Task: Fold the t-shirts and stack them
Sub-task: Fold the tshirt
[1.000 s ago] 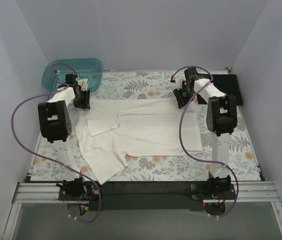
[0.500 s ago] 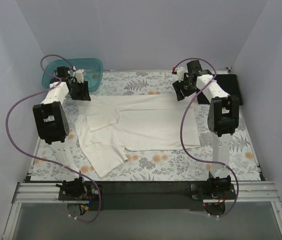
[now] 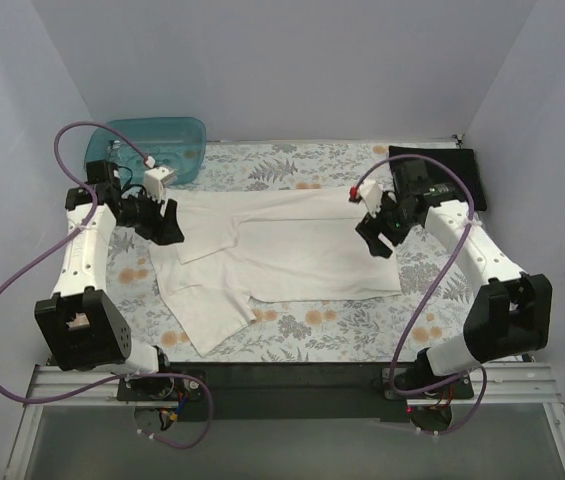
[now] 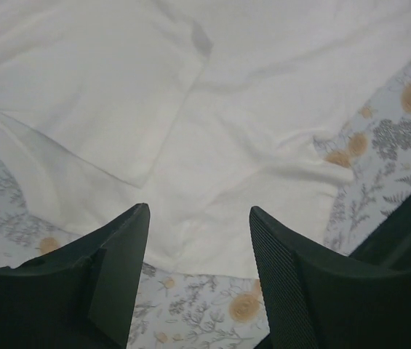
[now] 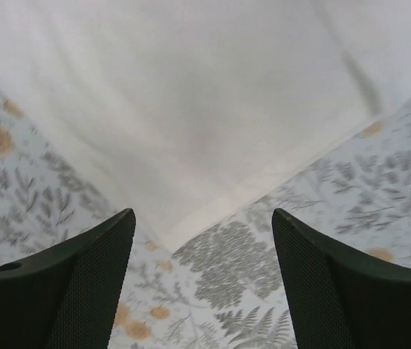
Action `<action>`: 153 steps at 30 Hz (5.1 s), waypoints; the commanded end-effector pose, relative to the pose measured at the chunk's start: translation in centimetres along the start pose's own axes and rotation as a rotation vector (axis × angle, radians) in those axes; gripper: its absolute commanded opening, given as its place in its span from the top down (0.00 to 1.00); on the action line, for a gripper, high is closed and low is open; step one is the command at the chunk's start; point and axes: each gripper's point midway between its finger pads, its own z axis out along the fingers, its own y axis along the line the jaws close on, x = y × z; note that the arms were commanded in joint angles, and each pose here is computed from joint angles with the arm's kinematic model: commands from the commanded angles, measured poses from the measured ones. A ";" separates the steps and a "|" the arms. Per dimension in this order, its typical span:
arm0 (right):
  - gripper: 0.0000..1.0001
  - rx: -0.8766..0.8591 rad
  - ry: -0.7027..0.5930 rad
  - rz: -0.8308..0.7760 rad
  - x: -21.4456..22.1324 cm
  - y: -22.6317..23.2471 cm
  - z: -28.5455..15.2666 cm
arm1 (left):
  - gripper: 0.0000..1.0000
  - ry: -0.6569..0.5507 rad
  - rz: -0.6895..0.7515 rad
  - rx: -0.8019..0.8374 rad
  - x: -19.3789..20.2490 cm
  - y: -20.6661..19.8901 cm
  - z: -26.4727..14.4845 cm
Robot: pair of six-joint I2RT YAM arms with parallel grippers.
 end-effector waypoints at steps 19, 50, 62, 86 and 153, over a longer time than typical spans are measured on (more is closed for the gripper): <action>0.49 -0.115 0.325 -0.160 14.7 7.3 3.6 | 0.41 0.097 -0.062 0.157 6.8 -6.4 -0.6; 0.99 -0.072 0.378 -0.185 16.7 6.5 6.3 | 0.48 0.246 0.327 0.099 14.6 -4.1 1.4; 0.99 -0.076 0.392 -0.178 16.6 6.3 6.3 | 0.60 0.328 0.440 0.095 16.5 -1.4 3.1; 0.99 -0.089 0.409 -0.165 16.7 6.4 6.4 | 0.93 0.457 0.490 0.084 23.3 -2.0 5.4; 0.99 -0.086 0.354 -0.150 9.1 -5.1 7.1 | 1.00 0.265 0.264 0.037 4.1 8.2 6.9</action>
